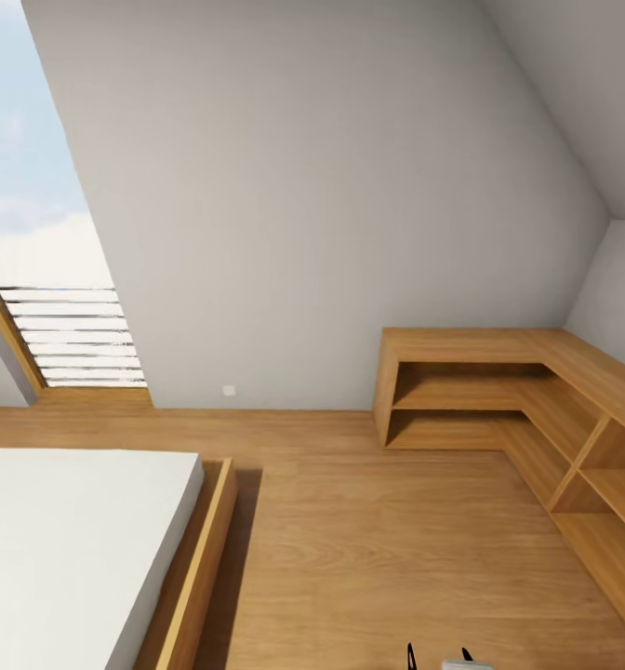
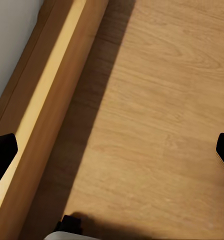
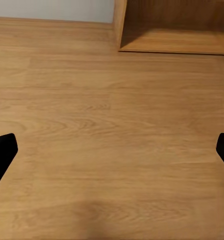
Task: In the bedroom, organize the workspace by keeping the computer under the desk, ensuring the monitor is on the desk, placing the keyboard on the desk next to the monitor, placing the mouse on the desk next to the keyboard, moving the folder from the swivel chair onto the desk next to the mouse, stacking the notebook on top of the folder with the pen on top of the notebook, and positioning the swivel chair next to the desk.
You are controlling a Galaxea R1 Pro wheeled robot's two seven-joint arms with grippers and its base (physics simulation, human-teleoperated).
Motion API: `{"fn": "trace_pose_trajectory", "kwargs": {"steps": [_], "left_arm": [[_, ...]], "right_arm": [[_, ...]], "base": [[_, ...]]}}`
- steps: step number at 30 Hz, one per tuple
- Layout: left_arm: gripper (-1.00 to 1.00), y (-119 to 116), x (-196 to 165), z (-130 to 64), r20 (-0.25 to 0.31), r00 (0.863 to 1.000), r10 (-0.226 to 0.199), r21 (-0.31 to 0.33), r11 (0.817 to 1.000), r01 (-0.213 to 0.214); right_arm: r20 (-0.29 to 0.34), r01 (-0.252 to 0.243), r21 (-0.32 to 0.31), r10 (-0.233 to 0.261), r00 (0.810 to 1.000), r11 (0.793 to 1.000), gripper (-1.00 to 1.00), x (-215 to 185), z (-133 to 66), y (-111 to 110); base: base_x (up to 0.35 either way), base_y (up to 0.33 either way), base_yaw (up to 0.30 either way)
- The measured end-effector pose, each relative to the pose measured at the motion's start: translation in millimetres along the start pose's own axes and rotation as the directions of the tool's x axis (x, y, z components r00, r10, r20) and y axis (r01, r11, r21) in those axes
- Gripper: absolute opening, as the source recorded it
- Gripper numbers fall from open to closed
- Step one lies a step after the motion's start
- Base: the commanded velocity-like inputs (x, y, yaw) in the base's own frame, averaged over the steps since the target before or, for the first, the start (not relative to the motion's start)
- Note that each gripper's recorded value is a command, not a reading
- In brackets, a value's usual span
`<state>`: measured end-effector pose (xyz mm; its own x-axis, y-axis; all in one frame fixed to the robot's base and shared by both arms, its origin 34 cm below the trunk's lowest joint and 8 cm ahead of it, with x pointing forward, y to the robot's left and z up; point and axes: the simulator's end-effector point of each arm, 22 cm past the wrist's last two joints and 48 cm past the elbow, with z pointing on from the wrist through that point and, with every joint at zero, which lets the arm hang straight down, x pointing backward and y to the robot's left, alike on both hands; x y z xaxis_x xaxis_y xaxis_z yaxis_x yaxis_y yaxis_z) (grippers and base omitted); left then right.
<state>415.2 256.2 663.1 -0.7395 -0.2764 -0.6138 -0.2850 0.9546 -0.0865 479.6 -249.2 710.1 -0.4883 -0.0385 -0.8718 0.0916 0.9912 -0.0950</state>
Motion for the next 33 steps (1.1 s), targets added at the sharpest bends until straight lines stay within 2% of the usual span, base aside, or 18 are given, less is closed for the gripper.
{"fn": "trace_pose_trajectory", "kwargs": {"steps": [25,33], "left_arm": [[1.00,3.7,15.1,-1.7,-0.031,0.999,0.008,-0.007,1.000,-0.008],[1.00,3.5,14.5,-1.7,-0.030,1.000,0.008,-0.006,1.000,-0.008]], "right_arm": [[0.001,0.000,0.004,0.000,1.000,1.000,1.00,-0.1,0.3,-2.5],[0.003,0.000,0.004,0.000,1.000,1.000,1.00,-0.9,0.4,-2.7]], "base": [[0.321,0.000,-0.001],[0.321,0.000,-0.102]]}}
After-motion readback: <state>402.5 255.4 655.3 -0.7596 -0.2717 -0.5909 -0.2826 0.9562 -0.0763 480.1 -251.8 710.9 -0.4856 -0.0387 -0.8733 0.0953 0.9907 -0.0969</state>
